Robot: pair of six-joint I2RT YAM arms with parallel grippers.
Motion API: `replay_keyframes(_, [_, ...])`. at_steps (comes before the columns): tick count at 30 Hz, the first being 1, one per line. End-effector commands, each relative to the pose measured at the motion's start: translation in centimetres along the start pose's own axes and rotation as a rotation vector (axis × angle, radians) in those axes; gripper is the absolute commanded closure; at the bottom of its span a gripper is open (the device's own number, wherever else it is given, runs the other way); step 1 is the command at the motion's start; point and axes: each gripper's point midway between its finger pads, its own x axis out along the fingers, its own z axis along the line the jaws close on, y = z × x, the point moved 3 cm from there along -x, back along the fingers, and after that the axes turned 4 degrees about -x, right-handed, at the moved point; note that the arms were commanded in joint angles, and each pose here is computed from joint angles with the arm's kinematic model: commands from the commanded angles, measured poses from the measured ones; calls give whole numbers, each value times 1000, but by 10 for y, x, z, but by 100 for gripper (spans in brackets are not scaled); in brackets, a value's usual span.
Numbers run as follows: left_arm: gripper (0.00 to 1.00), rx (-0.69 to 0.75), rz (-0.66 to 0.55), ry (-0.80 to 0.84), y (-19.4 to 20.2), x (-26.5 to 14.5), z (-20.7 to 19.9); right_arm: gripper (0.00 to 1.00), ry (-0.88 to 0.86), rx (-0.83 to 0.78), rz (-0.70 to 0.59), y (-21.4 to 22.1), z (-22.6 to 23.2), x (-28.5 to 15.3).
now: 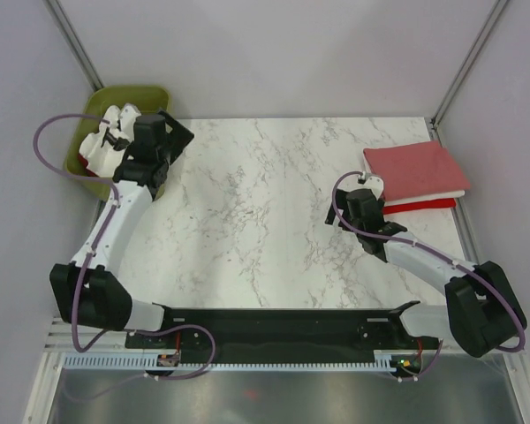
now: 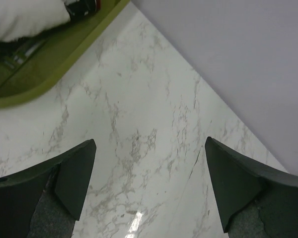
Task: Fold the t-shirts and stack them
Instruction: Grab the tshirt from the pile
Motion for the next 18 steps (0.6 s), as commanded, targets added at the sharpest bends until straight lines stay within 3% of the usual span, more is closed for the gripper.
replay_keyframes(1, [2, 112, -104, -105, -45, 1, -14, 2, -42, 14, -53, -20, 10, -5])
replay_keyframes(7, [2, 207, -138, -269, -80, 56, -7, 2, -54, 12, -36, -18, 13, -1])
replay_keyframes(13, [3, 255, -30, -497, -95, 119, 58, 2, -77, 24, -37, -19, 18, -2])
replay_keyframes(18, [5, 166, 42, -600, -95, 156, 121, 2, -92, 38, -44, -20, 19, -4])
